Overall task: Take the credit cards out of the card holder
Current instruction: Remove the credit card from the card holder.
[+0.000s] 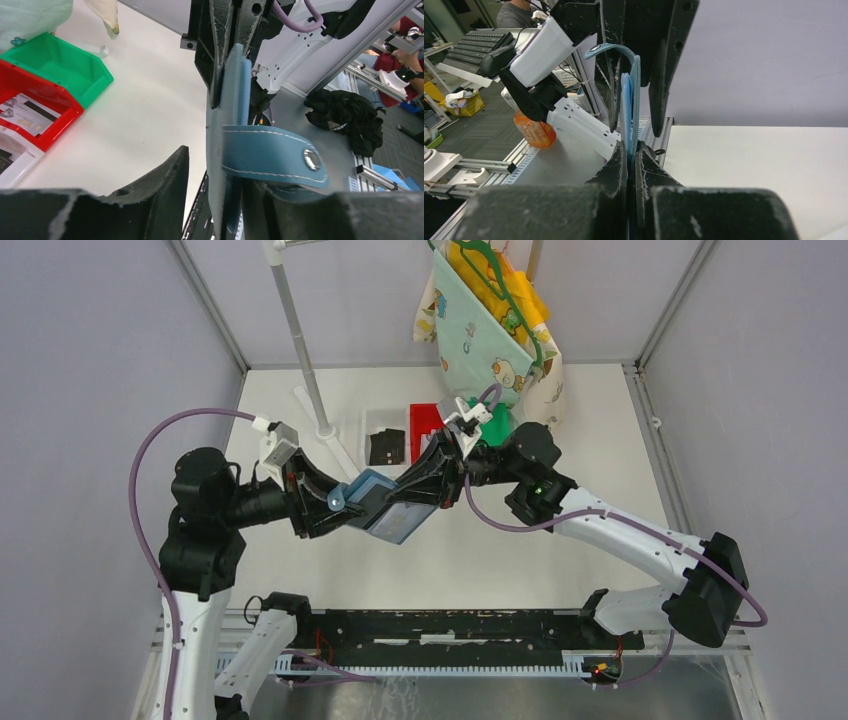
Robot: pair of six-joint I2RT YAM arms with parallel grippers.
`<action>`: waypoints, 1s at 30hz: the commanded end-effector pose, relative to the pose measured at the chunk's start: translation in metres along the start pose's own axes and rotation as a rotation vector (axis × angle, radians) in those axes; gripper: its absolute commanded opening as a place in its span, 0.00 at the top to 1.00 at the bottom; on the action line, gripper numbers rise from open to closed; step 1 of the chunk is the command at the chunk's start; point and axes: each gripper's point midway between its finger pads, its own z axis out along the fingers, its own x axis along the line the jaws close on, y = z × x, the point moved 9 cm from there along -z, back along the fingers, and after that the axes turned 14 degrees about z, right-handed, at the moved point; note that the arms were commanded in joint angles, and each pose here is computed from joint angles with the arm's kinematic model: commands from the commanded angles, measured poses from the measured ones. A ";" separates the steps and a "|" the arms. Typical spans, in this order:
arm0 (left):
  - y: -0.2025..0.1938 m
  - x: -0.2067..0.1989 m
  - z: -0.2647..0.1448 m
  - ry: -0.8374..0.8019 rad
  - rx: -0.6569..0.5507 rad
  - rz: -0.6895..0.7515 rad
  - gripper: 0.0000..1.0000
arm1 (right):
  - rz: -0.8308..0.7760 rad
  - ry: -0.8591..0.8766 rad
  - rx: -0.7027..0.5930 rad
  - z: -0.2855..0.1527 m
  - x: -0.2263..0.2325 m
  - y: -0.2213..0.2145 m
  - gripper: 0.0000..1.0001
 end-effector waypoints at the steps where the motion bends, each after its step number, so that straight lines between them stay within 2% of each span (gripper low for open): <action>1: 0.001 0.002 0.003 -0.044 -0.016 -0.032 0.53 | -0.060 0.085 -0.047 0.005 0.017 0.014 1.00; 4: 0.003 0.002 0.004 -0.046 -0.023 -0.037 0.62 | -0.057 0.086 -0.044 0.006 0.016 0.012 1.00; 8: 0.009 0.003 0.004 -0.032 -0.035 -0.032 0.86 | -0.057 0.080 -0.038 0.006 0.013 0.010 1.00; 9: 0.010 0.003 0.004 -0.028 -0.040 -0.029 0.91 | -0.053 0.074 -0.034 0.006 0.012 0.009 0.98; 11: 0.014 0.003 0.004 -0.014 -0.052 -0.038 0.98 | -0.045 0.058 -0.036 0.005 0.009 0.009 0.86; 13: 0.016 0.005 0.005 0.014 -0.061 -0.045 0.98 | -0.036 0.059 -0.050 0.003 0.010 0.012 0.76; 15: 0.018 0.009 0.006 0.043 -0.064 -0.050 0.98 | -0.035 0.039 -0.078 -0.003 0.010 0.016 0.59; 19: 0.017 0.021 0.008 0.155 -0.061 -0.072 0.98 | -0.051 -0.065 -0.152 -0.019 0.009 0.031 0.41; 22: 0.015 0.032 0.009 0.232 -0.050 -0.096 0.98 | -0.077 -0.174 -0.236 -0.033 0.010 0.042 0.37; 25: 0.013 0.040 0.011 0.281 -0.040 -0.118 0.98 | -0.053 -0.221 -0.272 -0.037 0.011 0.042 0.38; 30: 0.013 0.050 0.016 0.287 -0.022 -0.178 0.98 | 0.135 -0.112 -0.322 -0.028 0.008 0.025 0.45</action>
